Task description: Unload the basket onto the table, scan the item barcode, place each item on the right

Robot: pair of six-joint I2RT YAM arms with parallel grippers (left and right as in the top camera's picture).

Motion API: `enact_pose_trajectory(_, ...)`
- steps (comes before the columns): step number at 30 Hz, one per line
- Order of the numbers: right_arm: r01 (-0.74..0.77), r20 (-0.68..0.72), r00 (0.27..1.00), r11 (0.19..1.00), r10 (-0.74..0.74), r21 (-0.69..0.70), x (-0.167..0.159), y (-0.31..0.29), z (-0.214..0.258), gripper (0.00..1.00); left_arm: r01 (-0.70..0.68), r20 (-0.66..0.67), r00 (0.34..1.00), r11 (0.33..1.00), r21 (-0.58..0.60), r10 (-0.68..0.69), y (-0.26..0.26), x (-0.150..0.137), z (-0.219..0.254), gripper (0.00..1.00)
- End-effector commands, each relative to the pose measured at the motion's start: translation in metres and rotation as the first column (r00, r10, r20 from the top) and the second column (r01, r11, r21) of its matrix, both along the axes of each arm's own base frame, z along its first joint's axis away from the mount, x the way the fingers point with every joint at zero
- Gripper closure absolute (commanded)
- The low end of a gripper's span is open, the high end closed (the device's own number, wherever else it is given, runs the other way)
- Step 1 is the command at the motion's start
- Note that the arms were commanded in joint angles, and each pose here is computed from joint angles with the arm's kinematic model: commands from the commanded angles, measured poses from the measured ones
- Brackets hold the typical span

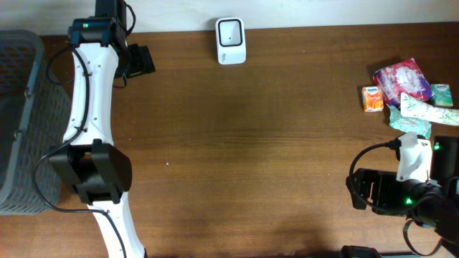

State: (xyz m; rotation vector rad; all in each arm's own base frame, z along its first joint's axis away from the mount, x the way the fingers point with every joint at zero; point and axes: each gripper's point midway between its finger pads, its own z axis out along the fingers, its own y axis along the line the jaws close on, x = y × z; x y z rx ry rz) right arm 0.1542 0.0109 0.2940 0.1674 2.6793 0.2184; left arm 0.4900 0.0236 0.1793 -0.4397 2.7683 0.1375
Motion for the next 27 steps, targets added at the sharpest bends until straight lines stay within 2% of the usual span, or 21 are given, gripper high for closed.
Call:
enact_pose_trajectory(1, 0.007, -0.011, 1.000, 1.000, -0.007, -0.003, -0.002, -0.001, -0.003, 0.01, -0.001, -0.004, 1.000, 1.000, 0.009, 0.001, 0.004, 0.000, -0.001, 0.01)
enact_pose_trajectory(5, 0.003, 0.008, 1.000, 1.000, -0.003, 0.002, -0.007, 0.001, -0.001, 0.01, -0.001, -0.004, 1.000, 1.000, 0.009, 0.001, 0.004, 0.000, -0.001, 0.01)
enact_pose_trajectory(8, 0.003, 0.067, 0.998, 1.000, -0.002, -0.004, -0.026, 0.004, -0.001, 0.01, -0.001, -0.004, 1.000, 1.000, 0.009, 0.001, 0.004, 0.000, -0.001, 0.01)
enact_pose_trajectory(12, -0.011, 0.230, 0.973, 1.000, 0.012, -0.005, -0.060, 0.013, -0.001, 0.01, -0.001, -0.004, 1.000, 1.000, 0.009, 0.001, 0.004, 0.000, -0.001, 0.01)
enact_pose_trajectory(15, -0.005, 0.392, 0.920, 0.999, 0.018, -0.034, -0.088, 0.016, 0.008, 0.01, -0.001, -0.004, 1.000, 1.000, 0.009, 0.001, 0.004, 0.000, -0.001, 0.01)
enact_pose_trajectory(19, 0.020, 0.507, 0.861, 0.996, 0.027, -0.088, -0.112, 0.014, 0.012, 0.01, -0.001, -0.004, 1.000, 1.000, 0.009, 0.001, 0.004, 0.000, -0.001, 0.01)
enact_pose_trajectory(23, 0.000, 0.483, 0.875, 0.997, 0.035, -0.071, -0.110, 0.017, 0.001, 0.01, -0.001, -0.004, 1.000, 1.000, 0.009, 0.001, 0.004, 0.000, -0.001, 0.01)
enact_pose_trajectory(27, -0.019, 0.410, 0.911, 0.999, 0.037, -0.048, -0.092, 0.018, -0.027, 0.01, -0.001, -0.004, 1.000, 1.000, 0.009, 0.001, 0.004, 0.000, -0.001, 0.01)
